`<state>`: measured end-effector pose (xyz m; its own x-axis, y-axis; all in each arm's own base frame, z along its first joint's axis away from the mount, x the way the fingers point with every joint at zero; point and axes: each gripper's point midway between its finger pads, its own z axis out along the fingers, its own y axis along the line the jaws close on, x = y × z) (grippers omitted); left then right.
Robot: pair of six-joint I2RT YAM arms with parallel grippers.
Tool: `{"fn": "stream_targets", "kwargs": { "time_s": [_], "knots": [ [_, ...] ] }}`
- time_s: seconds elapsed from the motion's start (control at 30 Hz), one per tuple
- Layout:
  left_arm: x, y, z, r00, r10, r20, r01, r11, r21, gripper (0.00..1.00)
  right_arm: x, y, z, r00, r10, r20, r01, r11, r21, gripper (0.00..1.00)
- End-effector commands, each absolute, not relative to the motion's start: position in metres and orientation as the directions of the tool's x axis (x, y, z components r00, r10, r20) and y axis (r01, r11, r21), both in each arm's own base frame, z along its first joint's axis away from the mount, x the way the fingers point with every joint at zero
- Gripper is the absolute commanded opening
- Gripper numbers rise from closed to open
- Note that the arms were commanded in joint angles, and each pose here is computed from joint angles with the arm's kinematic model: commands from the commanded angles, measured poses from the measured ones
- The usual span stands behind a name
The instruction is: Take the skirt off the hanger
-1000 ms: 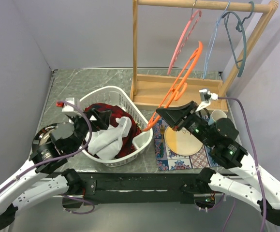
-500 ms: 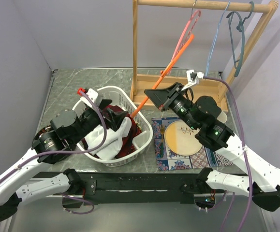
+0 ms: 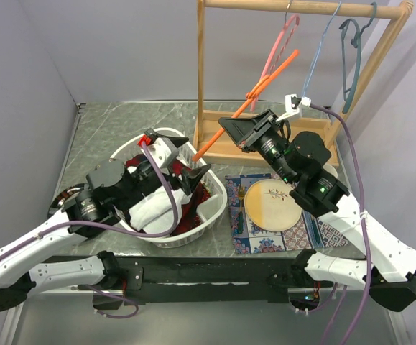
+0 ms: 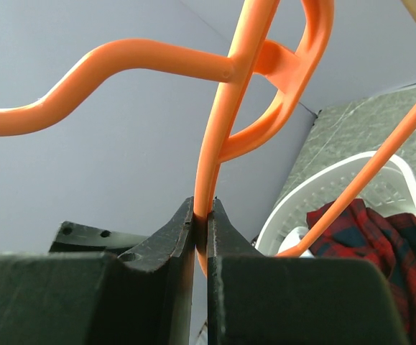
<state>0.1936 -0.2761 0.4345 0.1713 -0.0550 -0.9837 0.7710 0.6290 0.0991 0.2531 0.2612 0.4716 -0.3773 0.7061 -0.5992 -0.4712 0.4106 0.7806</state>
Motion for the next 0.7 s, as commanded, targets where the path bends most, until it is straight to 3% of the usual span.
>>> {"fn": "stream_targets", "kwargs": {
  "time_s": [0.0, 0.23, 0.3, 0.37, 0.47, 0.53, 0.57, 0.63, 0.67],
  "knots": [
    [0.202, -0.278, 0.465, 0.323, -0.05, -0.945, 0.724, 0.656, 0.213, 0.88, 0.237, 0.248, 0.516, -0.348, 0.756, -0.554, -0.536, 0.325, 0.779, 0.0],
    [0.213, -0.296, 0.452, 0.326, 0.016, -0.945, 0.705, 0.662, 0.255, 0.7, 0.222, 0.247, 0.515, -0.391, 0.759, -0.52, -0.562, 0.25, 0.788, 0.0],
    [0.211, -0.299, 0.45, 0.336, 0.026, -0.941, 0.705, 0.656, 0.27, 0.4, 0.217, 0.247, 0.514, -0.403, 0.754, -0.519, -0.571, 0.236, 0.786, 0.0],
    [0.209, -0.301, 0.452, 0.339, 0.021, -0.94, 0.705, 0.657, 0.269, 0.05, 0.211, 0.247, 0.514, -0.41, 0.744, -0.528, -0.588, 0.227, 0.776, 0.0],
    [0.203, -0.302, 0.457, 0.332, 0.003, -0.943, 0.713, 0.653, 0.253, 0.01, 0.206, 0.245, 0.51, -0.407, 0.737, -0.54, -0.601, 0.23, 0.766, 0.03],
    [0.2, -0.299, 0.458, 0.32, -0.008, -0.948, 0.717, 0.656, 0.236, 0.01, 0.206, 0.243, 0.504, -0.4, 0.734, -0.549, -0.6, 0.243, 0.762, 0.19],
    [0.198, -0.298, 0.457, 0.303, -0.013, -0.953, 0.723, 0.655, 0.221, 0.01, 0.202, 0.24, 0.506, -0.387, 0.731, -0.561, -0.615, 0.249, 0.749, 0.36],
    [0.198, -0.289, 0.459, 0.282, -0.023, -0.959, 0.709, 0.678, 0.192, 0.01, 0.198, 0.237, 0.504, -0.378, 0.722, -0.579, -0.626, 0.261, 0.735, 0.55],
    [0.197, -0.286, 0.455, 0.255, -0.019, -0.967, 0.709, 0.683, 0.174, 0.01, 0.194, 0.23, 0.507, -0.355, 0.724, -0.591, -0.642, 0.271, 0.717, 0.69]
  ]
}}
